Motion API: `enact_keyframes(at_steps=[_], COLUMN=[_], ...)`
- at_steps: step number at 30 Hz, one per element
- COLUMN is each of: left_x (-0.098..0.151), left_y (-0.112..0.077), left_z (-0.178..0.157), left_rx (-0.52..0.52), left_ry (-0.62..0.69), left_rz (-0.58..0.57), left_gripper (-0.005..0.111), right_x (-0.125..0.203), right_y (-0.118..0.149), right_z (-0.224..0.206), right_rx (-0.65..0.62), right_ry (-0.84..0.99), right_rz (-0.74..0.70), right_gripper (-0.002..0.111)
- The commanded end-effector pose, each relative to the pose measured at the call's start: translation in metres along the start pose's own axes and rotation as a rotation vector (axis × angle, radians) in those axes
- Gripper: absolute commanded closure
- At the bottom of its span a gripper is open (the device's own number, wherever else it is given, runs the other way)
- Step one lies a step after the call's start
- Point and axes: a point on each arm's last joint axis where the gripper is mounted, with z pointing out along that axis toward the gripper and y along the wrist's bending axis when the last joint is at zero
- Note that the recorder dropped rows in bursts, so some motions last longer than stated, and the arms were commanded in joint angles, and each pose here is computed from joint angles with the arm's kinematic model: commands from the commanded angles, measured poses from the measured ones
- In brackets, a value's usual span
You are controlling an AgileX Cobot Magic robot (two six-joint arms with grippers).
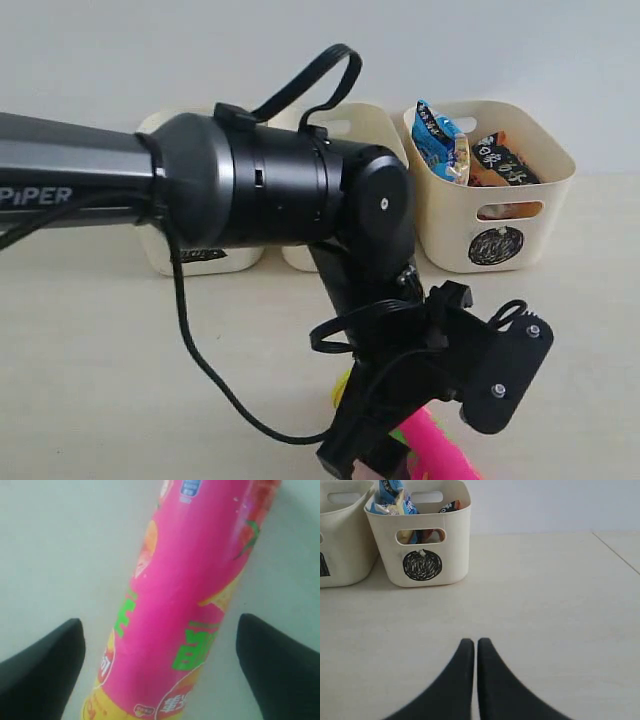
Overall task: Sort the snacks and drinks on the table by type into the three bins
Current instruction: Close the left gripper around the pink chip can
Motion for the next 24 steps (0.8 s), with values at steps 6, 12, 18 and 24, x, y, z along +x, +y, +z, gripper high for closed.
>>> enact_keyframes(at_steps=[6,12,18,24], left_x=[0.002,0.007,0.012,0.012], left_y=[0.0,0.004,0.006,0.007], left_z=[0.025,0.04,0.053,0.056], left_rx=[0.075,0.045,0.039,0.027], left_ry=[0.017,0.038,0.063,0.062], left_rz=[0.0,0.014,0.027,0.059], left_gripper=[0.031,0.031,0.033,0.063], right_x=[0.001,0.001,0.001,0.001], right_y=[0.0,0.0,0.0,0.0], right_z=[0.0,0.0,0.0,0.0], right_rx=[0.0,0.0,0.0,0.0], right_ry=[-0.008,-0.008,-0.008,-0.008], right_rz=[-0.004,-0.004,-0.004,-0.004], right_gripper=[0.108,0.108,0.108,0.108])
